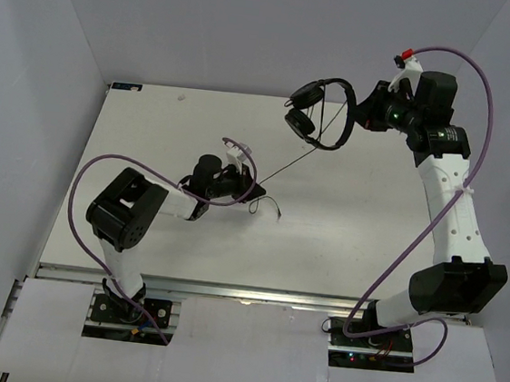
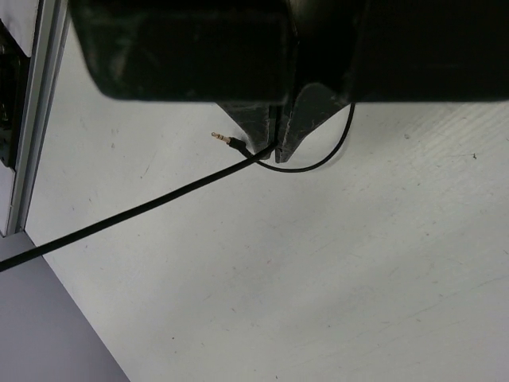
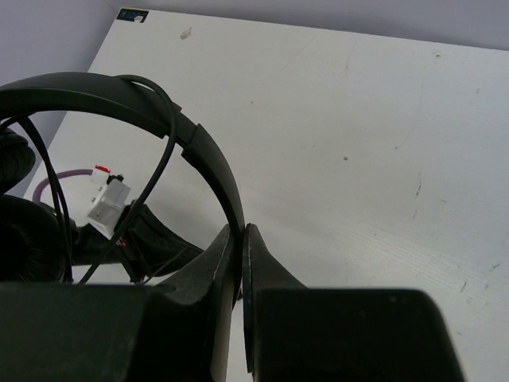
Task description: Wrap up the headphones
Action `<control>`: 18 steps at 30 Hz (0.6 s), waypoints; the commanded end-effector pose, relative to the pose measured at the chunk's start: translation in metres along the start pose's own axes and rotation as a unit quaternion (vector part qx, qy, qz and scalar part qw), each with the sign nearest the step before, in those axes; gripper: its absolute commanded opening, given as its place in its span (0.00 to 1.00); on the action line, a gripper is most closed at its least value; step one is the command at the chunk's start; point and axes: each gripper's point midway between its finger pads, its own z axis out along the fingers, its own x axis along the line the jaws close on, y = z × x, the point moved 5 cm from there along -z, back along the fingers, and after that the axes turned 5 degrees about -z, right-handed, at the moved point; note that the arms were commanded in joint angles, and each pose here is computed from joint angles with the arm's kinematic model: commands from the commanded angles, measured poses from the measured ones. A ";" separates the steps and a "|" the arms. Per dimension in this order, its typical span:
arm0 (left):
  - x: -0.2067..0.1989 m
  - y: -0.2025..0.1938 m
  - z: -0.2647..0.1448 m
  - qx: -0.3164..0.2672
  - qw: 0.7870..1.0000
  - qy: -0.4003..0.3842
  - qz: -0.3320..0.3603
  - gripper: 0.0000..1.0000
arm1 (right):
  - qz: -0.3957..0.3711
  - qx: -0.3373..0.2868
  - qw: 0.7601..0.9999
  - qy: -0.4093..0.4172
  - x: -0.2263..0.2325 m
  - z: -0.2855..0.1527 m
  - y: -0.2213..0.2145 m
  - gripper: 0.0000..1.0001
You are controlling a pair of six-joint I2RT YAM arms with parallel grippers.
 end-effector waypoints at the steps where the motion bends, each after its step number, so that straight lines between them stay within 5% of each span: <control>1: 0.007 0.032 -0.010 -0.012 0.999 -0.007 0.045 0.00 | -0.080 -0.033 0.995 0.046 0.015 -0.018 0.011 0.08; 9: 0.033 0.080 -0.008 -0.011 0.997 0.009 0.072 0.00 | -0.221 -0.002 0.965 0.140 0.033 -0.035 -0.015 0.08; 18: 0.022 0.121 -0.012 -0.017 0.993 0.013 0.113 0.00 | -0.405 0.047 0.906 0.113 0.053 -0.031 -0.063 0.08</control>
